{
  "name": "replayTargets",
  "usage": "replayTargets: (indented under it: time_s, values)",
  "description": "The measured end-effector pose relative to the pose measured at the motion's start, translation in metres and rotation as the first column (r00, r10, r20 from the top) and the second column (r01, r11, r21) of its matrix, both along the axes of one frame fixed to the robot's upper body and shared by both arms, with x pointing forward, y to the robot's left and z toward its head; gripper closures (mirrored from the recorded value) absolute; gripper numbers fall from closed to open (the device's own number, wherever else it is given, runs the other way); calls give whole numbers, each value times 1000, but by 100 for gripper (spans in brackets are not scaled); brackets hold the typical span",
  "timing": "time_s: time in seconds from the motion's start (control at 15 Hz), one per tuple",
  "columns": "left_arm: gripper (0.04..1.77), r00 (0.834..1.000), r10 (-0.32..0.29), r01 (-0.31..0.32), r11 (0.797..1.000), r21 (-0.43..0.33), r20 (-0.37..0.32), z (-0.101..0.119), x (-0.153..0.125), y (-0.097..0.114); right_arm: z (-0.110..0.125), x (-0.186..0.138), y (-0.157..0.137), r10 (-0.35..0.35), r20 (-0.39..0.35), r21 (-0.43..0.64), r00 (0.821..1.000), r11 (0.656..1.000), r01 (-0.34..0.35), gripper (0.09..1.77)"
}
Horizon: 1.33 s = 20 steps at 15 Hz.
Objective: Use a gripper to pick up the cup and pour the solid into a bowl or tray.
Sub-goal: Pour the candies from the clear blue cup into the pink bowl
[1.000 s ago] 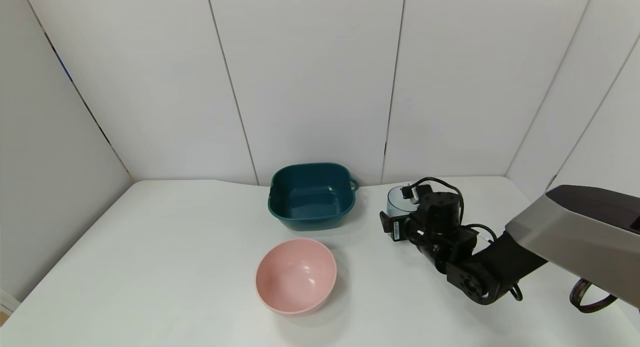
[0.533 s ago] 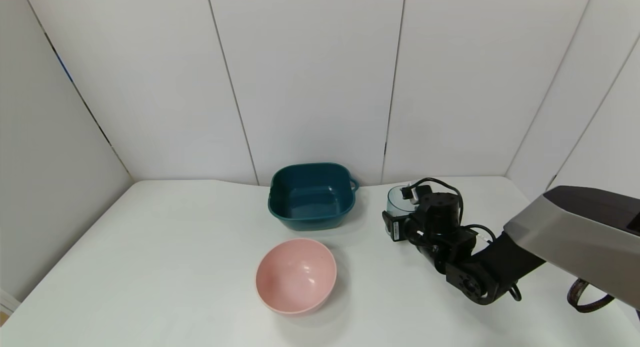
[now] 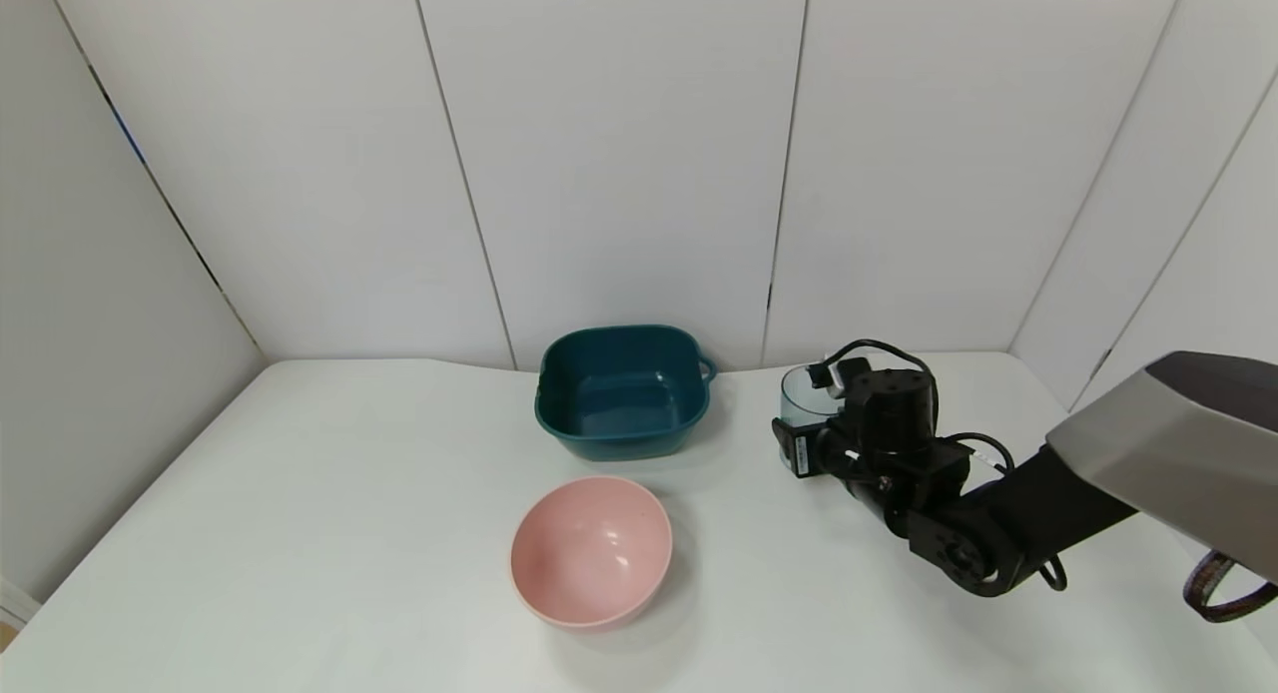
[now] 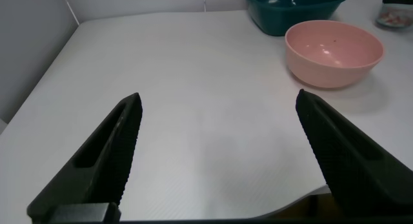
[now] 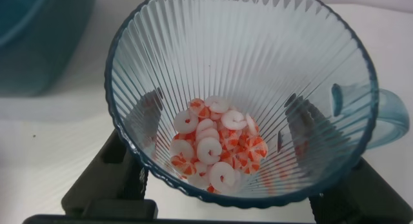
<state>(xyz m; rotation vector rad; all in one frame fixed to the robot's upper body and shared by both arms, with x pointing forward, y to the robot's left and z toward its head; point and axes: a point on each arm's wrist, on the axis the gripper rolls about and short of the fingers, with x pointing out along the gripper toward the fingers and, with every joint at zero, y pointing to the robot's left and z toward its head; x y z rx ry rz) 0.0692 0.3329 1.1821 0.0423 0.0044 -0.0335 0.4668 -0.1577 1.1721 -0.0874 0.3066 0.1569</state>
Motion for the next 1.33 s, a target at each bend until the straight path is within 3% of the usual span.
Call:
replayTargets:
  time_s: [0.4, 0.67, 0.93, 1.13, 1.33]
  values:
    - [9, 1000, 0, 0, 1000, 0, 0, 0, 0, 0, 49, -19, -2, 74, 3, -97, 997, 993, -73, 51]
    - [9, 1000, 0, 0, 1000, 0, 0, 0, 0, 0, 80, -41, 8, 159, 8, -207, 987, 966, -154, 51]
    - [9, 1000, 0, 0, 1000, 0, 0, 0, 0, 0, 107, -60, 27, 201, -9, -291, 980, 937, -195, 51]
    - [9, 1000, 0, 0, 1000, 0, 0, 0, 0, 0, 118, -69, 41, 196, 6, -333, 981, 925, -183, 51]
    - [9, 1000, 0, 0, 1000, 0, 0, 0, 0, 0, 117, -78, 55, 239, -10, -385, 971, 895, -224, 51]
